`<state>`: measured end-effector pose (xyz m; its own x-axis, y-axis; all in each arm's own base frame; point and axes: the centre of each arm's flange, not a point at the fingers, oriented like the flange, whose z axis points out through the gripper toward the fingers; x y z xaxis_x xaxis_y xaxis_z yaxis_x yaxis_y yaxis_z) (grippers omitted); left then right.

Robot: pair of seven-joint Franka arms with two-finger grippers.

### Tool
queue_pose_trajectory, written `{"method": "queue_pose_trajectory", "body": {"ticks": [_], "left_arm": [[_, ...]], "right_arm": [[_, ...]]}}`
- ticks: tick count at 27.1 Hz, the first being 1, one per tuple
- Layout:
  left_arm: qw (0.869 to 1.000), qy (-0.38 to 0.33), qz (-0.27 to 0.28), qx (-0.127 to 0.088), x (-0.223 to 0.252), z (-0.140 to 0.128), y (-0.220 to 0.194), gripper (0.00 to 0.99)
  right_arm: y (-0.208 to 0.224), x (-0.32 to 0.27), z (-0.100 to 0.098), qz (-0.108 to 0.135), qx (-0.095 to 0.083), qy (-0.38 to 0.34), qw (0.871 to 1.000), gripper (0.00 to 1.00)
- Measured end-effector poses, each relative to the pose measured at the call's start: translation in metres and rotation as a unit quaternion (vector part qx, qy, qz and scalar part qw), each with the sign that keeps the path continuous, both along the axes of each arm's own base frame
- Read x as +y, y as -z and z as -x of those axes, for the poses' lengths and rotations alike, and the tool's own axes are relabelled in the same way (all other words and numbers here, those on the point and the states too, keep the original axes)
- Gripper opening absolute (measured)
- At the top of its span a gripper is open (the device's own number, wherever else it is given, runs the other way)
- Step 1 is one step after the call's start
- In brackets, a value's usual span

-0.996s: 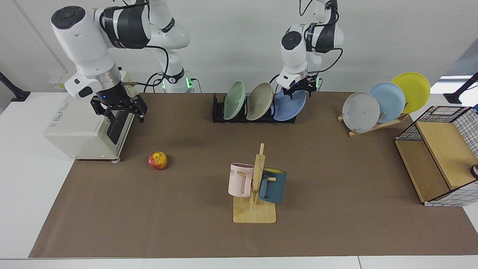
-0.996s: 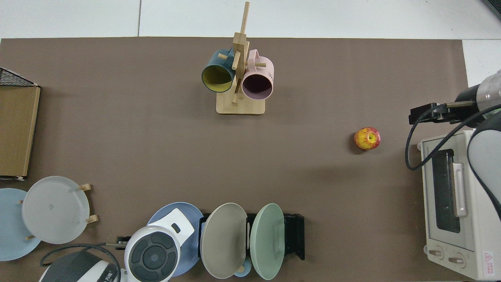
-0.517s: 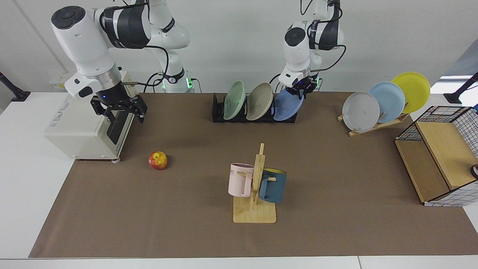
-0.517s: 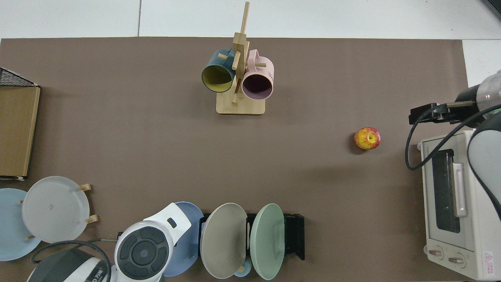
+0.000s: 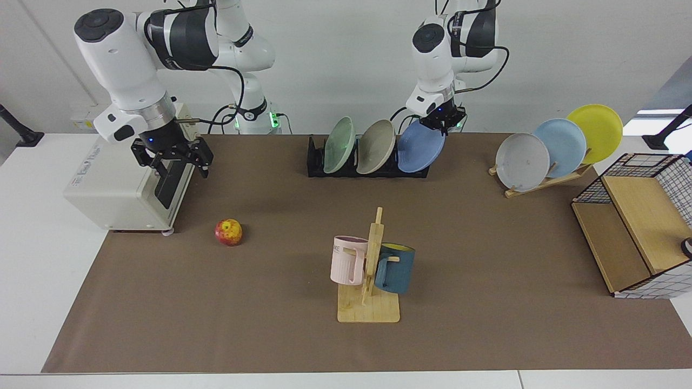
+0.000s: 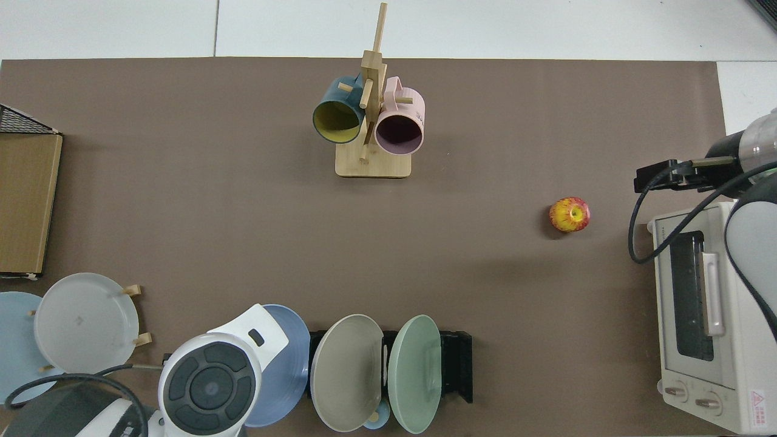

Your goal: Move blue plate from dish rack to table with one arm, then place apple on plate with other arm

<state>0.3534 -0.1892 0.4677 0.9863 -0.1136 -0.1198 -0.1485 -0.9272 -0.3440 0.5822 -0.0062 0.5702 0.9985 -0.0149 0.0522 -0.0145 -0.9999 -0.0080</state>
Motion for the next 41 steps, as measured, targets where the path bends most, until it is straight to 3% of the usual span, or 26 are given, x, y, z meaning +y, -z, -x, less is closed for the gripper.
{"method": "queue_pose_trajectory", "body": {"ticks": [4, 9, 16, 25, 32, 37, 41], "left_arm": [[1.000, -0.015, 0.011, -0.019, 0.013, -0.019, -0.026, 0.040], [0.997, -0.045, 0.038, -0.048, 0.048, -0.062, -0.069, 0.040], [0.989, -0.100, 0.094, -0.056, 0.087, -0.132, -0.084, 0.040], [0.963, -0.194, 0.172, -0.075, 0.070, -0.173, -0.051, 0.040], [0.950, -0.221, 0.208, -0.066, 0.017, -0.198, 0.016, 0.040], [0.947, -0.224, 0.225, -0.052, -0.030, -0.198, 0.068, 0.040], [0.944, -0.219, 0.239, -0.059, -0.063, -0.191, 0.087, 0.040]], "right_arm": [[0.000, 0.000, 0.000, 0.000, 0.000, 0.000, 1.000, 1.00], [0.000, 0.000, 0.000, 0.000, 0.000, 0.000, 1.000, 1.00], [-0.005, -0.008, 0.002, 0.000, -0.004, 0.009, 1.000, 1.00], [0.013, 0.004, -0.008, -0.003, -0.012, 0.047, 0.999, 1.00], [0.071, 0.020, -0.028, 0.002, 0.013, 0.041, 0.999, 1.00], [0.121, 0.030, -0.036, 0.004, 0.011, 0.033, 0.999, 1.00], [0.167, 0.031, -0.032, 0.006, 0.007, 0.032, 0.999, 1.00]]}}
